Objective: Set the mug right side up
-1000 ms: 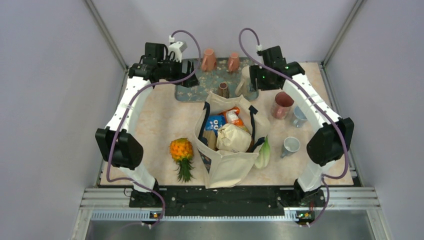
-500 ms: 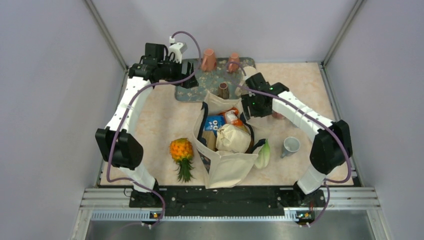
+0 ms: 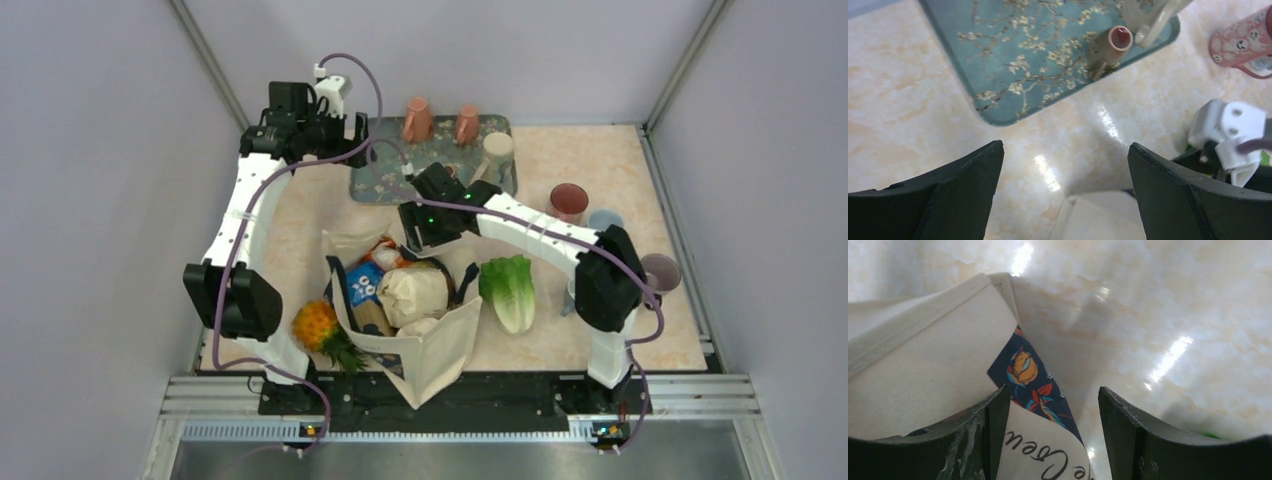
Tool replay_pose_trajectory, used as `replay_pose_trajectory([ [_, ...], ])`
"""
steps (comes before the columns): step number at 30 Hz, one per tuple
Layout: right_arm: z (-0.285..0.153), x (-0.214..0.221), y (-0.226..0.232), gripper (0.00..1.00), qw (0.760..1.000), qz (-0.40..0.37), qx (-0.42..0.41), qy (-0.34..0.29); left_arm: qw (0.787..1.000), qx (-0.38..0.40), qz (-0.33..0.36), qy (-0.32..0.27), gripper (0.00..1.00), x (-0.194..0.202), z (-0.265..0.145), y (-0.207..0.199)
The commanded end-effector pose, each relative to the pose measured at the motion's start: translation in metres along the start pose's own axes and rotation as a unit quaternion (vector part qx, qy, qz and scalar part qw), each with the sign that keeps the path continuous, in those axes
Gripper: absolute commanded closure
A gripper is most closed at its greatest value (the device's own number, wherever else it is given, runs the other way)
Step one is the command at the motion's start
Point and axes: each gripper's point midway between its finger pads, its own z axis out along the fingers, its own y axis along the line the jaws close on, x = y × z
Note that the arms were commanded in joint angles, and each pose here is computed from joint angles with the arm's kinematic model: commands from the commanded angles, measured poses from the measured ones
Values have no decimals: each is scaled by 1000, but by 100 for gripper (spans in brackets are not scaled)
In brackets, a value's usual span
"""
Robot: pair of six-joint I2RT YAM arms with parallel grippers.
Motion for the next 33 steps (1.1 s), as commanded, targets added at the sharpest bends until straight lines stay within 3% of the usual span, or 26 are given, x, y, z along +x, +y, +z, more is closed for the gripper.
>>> replay_pose_trajectory([
  [1, 2, -24, 38, 35, 999, -15, -44, -19, 995, -40, 44, -76, 1, -45, -35, 8],
  [5, -15, -51, 22, 33, 998, -25, -6, -57, 995, -51, 47, -72, 1, -42, -35, 14],
  [11, -53, -91, -47, 28, 986, 26, 100, -134, 995, -50, 44, -74, 1, -43, -32, 14],
  [16, -71, -104, -115, 19, 951, 102, 210, -205, 996, -45, 36, -67, 1, -39, -28, 14],
  [23, -50, -106, -175, 4, 877, 243, 268, -318, 997, -37, 23, -65, 1, -38, -26, 10],
  [33, -4, -110, -210, 14, 825, 302, 339, -338, 999, -27, 12, -45, 1, -20, -19, 9],
])
